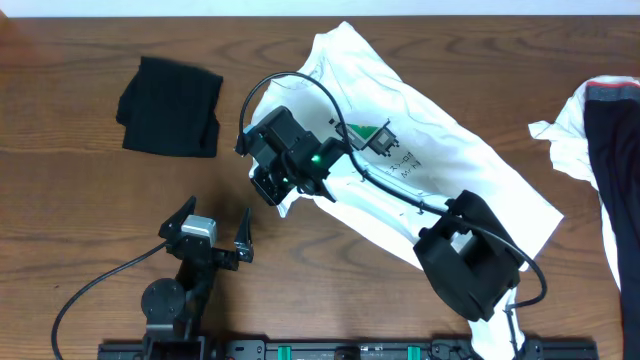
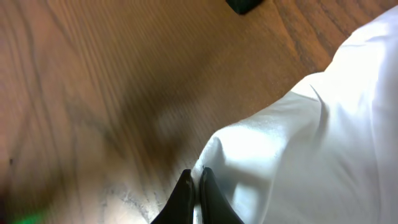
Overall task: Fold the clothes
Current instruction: 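Drag the white T-shirt with the right gripper to the table center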
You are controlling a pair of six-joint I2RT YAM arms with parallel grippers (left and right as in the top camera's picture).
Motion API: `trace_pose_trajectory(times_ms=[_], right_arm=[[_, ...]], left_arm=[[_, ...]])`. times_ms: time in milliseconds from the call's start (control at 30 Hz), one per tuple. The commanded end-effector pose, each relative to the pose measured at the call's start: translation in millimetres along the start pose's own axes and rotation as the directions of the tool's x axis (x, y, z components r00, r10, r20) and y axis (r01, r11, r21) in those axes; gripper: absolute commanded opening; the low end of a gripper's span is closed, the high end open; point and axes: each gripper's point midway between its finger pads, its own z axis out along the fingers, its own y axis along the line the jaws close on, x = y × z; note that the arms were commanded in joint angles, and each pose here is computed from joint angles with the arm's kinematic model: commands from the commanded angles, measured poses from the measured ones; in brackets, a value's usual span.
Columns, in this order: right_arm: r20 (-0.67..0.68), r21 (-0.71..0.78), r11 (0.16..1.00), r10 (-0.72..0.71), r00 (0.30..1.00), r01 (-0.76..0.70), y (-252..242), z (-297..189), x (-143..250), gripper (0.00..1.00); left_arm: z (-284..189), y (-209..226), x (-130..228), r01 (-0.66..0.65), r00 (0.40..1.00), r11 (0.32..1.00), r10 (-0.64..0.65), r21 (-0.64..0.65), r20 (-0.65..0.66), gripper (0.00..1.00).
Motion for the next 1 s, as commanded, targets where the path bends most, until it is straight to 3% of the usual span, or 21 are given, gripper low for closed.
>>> trace_pose_trajectory(times_ms=[0, 367, 433, 500, 533, 733, 967], right_arm=[[0.015, -0.042, 0.999, -0.017, 1.0, 0.018, 16, -15, -7, 0.01], [-0.057, -0.086, 0.994, -0.069, 0.996, 0.064, 57, -5, 13, 0.03], [-0.06, -0.089, 0.993, -0.078, 0.995, 0.072, 62, -3, 15, 0.12], [-0.065, -0.094, 0.993, -0.083, 0.994, 0.077, 65, -3, 16, 0.34], [-0.066, -0.095, 0.992, -0.084, 0.994, 0.078, 66, -2, 17, 0.39], [-0.029, -0.114, 0.991, -0.08, 0.996, 0.076, 66, -20, 5, 0.53], [0.042, -0.001, 1.0, -0.006, 0.999, 0.006, 20, -91, -17, 0.62]], left_arm=[[1, 0, 15, -0.008, 0.999, 1.0, 0.008, 0.004, -0.043, 0.98], [1, 0, 15, -0.008, 0.999, 1.0, 0.008, 0.004, -0.043, 0.98], [1, 0, 15, -0.007, 0.999, 1.0, 0.007, 0.004, -0.043, 0.98], [1, 0, 15, -0.008, 0.999, 1.0, 0.008, 0.004, -0.043, 0.98], [1, 0, 15, -0.008, 0.999, 1.0, 0.008, 0.004, -0.043, 0.98], [1, 0, 15, -0.008, 0.999, 1.0, 0.008, 0.004, -0.043, 0.98], [1, 0, 15, -0.008, 0.999, 1.0, 0.008, 0.004, -0.043, 0.98]])
